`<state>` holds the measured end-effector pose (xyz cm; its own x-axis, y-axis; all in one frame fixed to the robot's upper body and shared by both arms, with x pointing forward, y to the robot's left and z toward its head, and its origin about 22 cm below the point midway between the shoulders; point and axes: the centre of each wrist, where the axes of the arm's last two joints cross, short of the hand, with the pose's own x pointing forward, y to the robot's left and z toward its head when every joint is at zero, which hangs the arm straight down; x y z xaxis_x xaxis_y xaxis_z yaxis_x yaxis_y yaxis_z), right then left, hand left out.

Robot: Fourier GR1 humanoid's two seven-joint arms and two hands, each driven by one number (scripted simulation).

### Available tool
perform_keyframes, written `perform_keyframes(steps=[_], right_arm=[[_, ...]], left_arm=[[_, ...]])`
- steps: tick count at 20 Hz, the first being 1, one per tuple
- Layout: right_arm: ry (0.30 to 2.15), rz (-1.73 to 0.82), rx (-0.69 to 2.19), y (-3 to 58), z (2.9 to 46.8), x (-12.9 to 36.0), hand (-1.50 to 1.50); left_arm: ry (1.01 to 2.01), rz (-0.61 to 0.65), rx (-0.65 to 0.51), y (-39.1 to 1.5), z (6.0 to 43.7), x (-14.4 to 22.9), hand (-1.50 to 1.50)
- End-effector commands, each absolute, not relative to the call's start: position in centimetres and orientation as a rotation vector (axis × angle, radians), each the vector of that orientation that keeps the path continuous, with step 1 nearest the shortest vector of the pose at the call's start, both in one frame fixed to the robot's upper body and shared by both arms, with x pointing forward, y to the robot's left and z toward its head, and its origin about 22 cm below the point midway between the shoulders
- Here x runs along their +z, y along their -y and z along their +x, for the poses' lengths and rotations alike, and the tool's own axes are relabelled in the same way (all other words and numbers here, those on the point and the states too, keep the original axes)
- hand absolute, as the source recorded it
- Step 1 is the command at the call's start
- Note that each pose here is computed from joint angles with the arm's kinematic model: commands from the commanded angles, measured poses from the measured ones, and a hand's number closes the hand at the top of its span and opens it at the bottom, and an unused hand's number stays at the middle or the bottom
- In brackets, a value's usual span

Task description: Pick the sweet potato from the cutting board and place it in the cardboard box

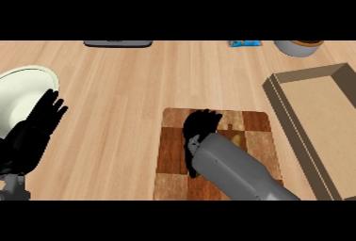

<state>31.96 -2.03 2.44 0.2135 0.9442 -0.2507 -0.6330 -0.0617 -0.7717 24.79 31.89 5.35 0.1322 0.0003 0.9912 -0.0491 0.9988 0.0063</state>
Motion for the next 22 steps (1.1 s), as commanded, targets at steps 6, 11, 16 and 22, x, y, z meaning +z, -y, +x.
perform_keyframes(steps=[6, 11, 16, 22], right_arm=[[0.229, -1.098, 1.277, 1.6, 30.4, 0.8, -1.5], [0.32, -1.119, 1.286, 0.3, 30.2, 2.3, 1.5], [0.315, -1.14, 1.341, 1.0, 31.0, 1.5, 1.5], [0.427, -1.083, 1.292, 2.0, 31.8, 0.9, 1.5]], left_arm=[[1.437, 0.047, 0.044, -31.3, 24.5, 5.2, 0.0], [1.429, 0.034, 0.019, -31.5, 24.4, 4.9, 0.0], [1.437, 0.035, 0.042, -32.3, 24.6, 4.3, 0.0], [1.457, 0.057, 0.046, -32.9, 25.9, 6.2, 0.0]])
